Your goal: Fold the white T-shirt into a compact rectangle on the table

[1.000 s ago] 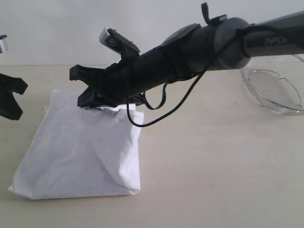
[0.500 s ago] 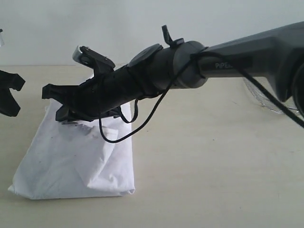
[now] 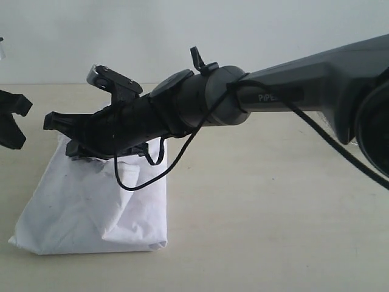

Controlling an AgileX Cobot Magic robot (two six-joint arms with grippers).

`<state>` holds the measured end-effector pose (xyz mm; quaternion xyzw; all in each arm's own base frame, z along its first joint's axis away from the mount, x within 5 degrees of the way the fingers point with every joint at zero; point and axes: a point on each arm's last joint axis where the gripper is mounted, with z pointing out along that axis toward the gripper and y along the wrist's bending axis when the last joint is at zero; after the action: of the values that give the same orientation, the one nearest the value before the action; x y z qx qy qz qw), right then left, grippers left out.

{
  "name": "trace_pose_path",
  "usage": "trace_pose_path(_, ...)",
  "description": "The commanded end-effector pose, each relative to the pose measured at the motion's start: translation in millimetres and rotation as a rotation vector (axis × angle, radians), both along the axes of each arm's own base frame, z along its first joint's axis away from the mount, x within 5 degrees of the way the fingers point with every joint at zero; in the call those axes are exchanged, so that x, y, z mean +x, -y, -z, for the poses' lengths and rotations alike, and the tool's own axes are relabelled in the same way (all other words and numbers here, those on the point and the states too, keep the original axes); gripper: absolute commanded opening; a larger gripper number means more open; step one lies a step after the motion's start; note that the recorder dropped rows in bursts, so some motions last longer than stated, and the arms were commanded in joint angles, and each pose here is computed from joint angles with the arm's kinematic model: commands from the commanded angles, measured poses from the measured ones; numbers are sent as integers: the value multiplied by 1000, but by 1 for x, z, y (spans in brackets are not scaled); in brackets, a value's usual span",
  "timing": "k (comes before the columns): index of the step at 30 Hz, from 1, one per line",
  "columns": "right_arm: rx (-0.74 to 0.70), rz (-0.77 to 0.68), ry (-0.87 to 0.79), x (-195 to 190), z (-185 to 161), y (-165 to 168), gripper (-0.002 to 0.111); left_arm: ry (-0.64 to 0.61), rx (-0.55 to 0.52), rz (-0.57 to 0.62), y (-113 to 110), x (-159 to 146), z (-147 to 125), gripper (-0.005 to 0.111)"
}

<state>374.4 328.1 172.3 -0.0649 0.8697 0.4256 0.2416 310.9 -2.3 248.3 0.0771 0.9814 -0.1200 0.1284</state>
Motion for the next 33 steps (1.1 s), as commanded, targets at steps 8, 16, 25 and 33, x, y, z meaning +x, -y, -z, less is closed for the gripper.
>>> trace_pose_path(8,19,-179,39,-11,-4,-6,68,10,-6,-15,1,-1,-3,5)
trace_pose_path(16,36,-211,84,-14,-23,-5,51,8,-6,-14,1,-1,-3,5)
trace_pose_path(25,18,-163,133,-15,-52,2,37,5,-7,-13,1,-1,-3,5)
trace_pose_path(33,-280,-84,96,-18,-57,27,0,-9,-40,6,4,-3,-4,5)
